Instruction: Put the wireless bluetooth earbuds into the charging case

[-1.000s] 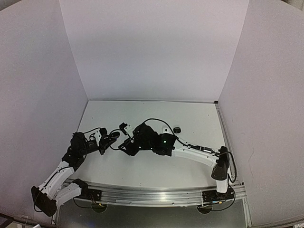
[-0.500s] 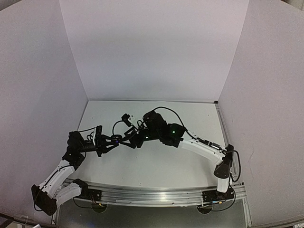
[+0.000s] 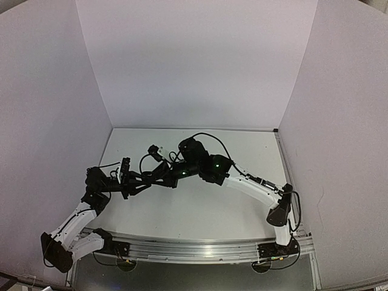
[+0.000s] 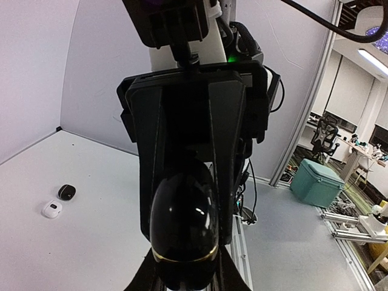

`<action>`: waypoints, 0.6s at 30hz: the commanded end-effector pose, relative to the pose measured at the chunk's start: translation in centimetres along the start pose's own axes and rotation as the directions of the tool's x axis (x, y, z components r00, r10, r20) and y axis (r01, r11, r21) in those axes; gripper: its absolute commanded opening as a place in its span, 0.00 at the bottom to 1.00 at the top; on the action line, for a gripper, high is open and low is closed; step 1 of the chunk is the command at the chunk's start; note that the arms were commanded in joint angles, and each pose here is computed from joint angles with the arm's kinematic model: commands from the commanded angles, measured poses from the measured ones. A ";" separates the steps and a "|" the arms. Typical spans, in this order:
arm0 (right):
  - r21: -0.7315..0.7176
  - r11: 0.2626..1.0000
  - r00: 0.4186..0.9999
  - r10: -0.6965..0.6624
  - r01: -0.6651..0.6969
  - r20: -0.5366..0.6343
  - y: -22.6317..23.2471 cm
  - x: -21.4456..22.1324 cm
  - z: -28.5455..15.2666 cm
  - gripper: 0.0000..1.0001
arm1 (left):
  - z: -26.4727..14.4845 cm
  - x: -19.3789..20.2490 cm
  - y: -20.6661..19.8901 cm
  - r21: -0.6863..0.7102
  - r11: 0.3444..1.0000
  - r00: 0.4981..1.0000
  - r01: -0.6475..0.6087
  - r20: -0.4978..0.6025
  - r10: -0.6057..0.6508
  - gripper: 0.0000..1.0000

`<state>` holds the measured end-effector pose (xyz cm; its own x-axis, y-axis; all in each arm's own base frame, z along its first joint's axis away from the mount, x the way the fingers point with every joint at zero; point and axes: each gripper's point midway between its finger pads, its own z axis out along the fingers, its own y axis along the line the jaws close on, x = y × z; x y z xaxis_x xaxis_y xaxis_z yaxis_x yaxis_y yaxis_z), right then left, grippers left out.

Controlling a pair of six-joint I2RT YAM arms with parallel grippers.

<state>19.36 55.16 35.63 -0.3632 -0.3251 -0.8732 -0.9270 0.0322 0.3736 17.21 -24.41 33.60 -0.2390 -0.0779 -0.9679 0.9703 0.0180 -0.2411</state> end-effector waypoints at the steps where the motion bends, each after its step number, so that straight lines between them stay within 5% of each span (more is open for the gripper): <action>1: -0.035 0.999 1.000 -0.007 0.008 0.018 0.6 -0.9 0.0 0.14 | 0.1 -1.9 -1.4 0.041 0.995 0.995 -0.095 0.024 0.094 0.00; 12: -0.033 0.999 1.000 -0.002 0.002 0.024 0.4 -1.1 -0.2 0.00 | 0.1 -1.3 -0.9 0.026 0.998 0.998 -0.061 0.011 0.061 0.00; 14: -0.027 1.000 1.000 0.004 -0.003 0.029 0.3 -1.3 -0.5 0.00 | 0.1 -0.9 -0.4 -0.004 0.999 0.999 -0.053 0.001 0.053 0.17; 18: 0.002 1.000 0.999 -0.005 0.005 0.034 -0.2 -1.3 -1.0 0.00 | -0.2 0.2 0.4 -0.057 0.993 0.994 -0.103 -0.038 0.101 0.79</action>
<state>19.65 54.93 35.63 -0.3665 -0.3290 -0.8703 -0.9252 0.0300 0.3783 17.32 -24.45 32.88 -0.2346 -0.0568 -0.9704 0.9710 0.0331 -0.2367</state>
